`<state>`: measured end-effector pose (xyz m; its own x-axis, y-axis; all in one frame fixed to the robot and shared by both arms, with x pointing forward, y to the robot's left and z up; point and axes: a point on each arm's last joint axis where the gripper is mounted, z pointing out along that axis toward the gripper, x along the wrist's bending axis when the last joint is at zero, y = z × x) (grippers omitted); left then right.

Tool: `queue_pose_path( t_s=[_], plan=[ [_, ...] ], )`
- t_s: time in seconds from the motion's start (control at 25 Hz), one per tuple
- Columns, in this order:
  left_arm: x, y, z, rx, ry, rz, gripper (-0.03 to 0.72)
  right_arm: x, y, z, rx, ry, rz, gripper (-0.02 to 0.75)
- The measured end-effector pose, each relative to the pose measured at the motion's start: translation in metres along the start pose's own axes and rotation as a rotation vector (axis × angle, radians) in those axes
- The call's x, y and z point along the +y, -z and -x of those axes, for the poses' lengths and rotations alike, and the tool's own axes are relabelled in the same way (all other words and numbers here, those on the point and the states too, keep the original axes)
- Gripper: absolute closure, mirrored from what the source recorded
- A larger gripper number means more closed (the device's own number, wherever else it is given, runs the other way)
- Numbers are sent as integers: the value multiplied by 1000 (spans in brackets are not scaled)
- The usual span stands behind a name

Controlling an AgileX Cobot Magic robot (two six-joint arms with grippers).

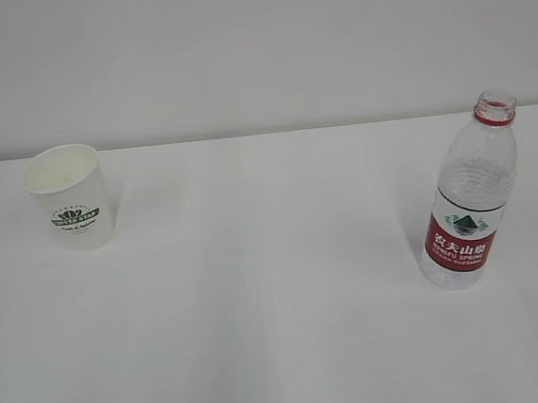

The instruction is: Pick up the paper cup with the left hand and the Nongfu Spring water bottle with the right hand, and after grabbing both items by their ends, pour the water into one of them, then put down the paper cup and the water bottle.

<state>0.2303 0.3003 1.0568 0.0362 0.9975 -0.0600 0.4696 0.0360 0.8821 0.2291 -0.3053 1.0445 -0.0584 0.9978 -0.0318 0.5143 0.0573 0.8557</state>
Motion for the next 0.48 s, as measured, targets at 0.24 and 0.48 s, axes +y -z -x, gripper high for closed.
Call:
queue_pose_path(
  t_s=[0.24, 0.48],
  plan=[
    [0, 0, 0, 0, 0, 0, 102, 0, 0, 0, 0, 0, 0, 189],
    [0, 0, 0, 0, 0, 0, 102, 0, 0, 0, 0, 0, 0, 189]
  ],
)
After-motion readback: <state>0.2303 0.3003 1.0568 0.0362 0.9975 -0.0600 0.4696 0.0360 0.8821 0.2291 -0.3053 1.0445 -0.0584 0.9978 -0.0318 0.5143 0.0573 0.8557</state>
